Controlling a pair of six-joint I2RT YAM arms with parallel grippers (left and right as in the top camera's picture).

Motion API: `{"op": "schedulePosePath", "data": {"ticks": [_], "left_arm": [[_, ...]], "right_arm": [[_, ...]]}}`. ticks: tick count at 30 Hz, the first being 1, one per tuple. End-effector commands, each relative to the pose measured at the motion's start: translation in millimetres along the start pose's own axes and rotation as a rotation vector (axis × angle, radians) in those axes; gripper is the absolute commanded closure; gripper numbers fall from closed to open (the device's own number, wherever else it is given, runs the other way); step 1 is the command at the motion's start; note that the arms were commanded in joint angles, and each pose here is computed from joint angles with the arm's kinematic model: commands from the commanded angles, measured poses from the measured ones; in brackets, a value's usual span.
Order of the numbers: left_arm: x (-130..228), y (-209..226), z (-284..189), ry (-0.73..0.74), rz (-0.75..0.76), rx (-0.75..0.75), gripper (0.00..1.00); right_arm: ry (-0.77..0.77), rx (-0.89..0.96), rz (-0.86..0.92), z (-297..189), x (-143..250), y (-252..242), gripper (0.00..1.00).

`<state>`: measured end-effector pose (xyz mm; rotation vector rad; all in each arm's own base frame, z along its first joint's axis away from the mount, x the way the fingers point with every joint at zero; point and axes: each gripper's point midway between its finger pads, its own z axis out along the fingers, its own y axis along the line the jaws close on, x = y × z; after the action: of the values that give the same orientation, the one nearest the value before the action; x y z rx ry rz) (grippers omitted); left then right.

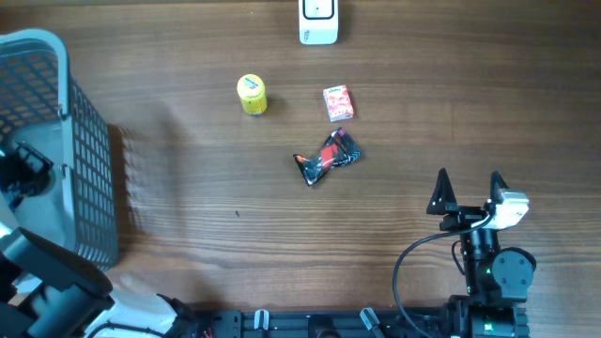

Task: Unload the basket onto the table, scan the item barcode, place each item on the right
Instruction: 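Lower the left gripper around the silver tin can and close it, then lift the tin can out of the basket and carry it toward the scanner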

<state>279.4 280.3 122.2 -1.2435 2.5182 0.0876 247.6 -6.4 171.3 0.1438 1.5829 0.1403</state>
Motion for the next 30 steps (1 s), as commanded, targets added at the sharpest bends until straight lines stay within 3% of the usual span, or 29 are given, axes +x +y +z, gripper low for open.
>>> {"op": "schedulePosePath", "data": {"ticks": [1, 13, 30], "left_arm": [[-28, -19, -28, -0.096, -0.013, 0.087, 0.34], [-64, -48, -96, -0.27, -0.022, 0.237, 0.35], [-71, -93, -169, -0.457, 0.065, 0.382, 0.36]], "right_arm": [[0.001, -0.005, 0.007, 0, 0, 1, 0.0], [0.001, -0.005, 0.007, 0, 0, 1, 0.0], [0.001, -0.005, 0.007, 0, 0, 1, 0.0]]}}
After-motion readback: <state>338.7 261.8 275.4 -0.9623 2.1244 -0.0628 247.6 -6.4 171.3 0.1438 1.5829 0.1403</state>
